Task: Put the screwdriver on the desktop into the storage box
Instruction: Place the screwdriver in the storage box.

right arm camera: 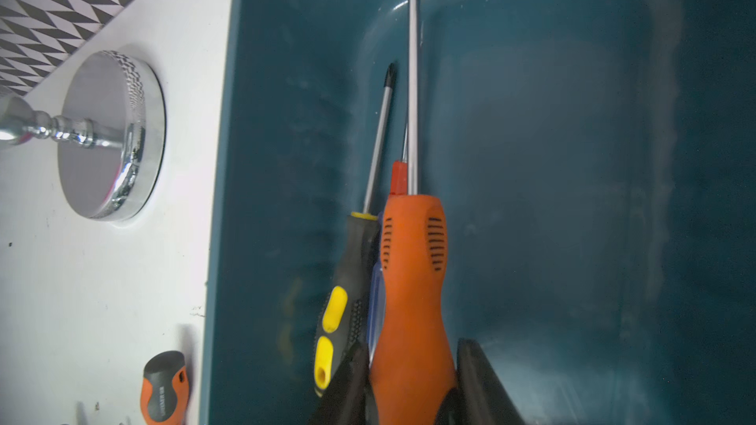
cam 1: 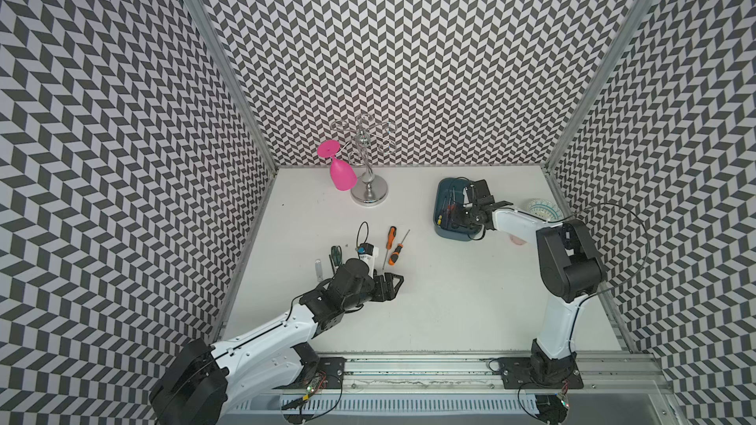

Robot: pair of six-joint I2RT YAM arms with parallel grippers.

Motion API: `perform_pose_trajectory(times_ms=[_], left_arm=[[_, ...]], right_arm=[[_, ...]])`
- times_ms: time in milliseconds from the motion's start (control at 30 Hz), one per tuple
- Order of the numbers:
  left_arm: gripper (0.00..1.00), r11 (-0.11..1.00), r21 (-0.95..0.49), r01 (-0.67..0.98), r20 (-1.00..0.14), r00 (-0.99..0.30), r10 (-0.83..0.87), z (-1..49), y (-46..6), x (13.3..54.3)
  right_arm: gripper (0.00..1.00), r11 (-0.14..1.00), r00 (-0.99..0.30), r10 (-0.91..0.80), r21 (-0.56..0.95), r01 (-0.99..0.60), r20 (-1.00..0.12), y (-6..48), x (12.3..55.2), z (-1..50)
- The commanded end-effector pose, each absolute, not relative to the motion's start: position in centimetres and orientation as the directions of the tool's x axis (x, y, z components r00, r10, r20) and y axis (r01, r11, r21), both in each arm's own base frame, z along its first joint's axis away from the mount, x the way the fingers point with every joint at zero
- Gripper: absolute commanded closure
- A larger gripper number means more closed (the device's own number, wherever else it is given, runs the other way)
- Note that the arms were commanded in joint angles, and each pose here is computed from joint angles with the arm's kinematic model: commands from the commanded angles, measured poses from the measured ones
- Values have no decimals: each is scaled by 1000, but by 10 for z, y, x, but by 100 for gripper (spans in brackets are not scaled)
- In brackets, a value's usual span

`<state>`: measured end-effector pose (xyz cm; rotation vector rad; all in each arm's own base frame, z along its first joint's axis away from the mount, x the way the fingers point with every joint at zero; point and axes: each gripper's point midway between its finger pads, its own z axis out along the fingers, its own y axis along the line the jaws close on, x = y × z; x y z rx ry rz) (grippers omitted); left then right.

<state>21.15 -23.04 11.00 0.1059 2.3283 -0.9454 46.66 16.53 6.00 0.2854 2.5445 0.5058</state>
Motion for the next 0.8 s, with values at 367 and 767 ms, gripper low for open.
perform_pose_trajectory(times_ms=[367, 767], left_arm=[[22, 746, -599, 290, -576, -804, -150, 113, -229, 213], [22, 748, -599, 285, -569, -808, -149, 109, -230, 213]], right_arm=[[63, 896, -817, 329, 431, 111, -473, 167, 487, 60], [56, 886, -810, 325, 457, 80, -488, 171, 484, 76]])
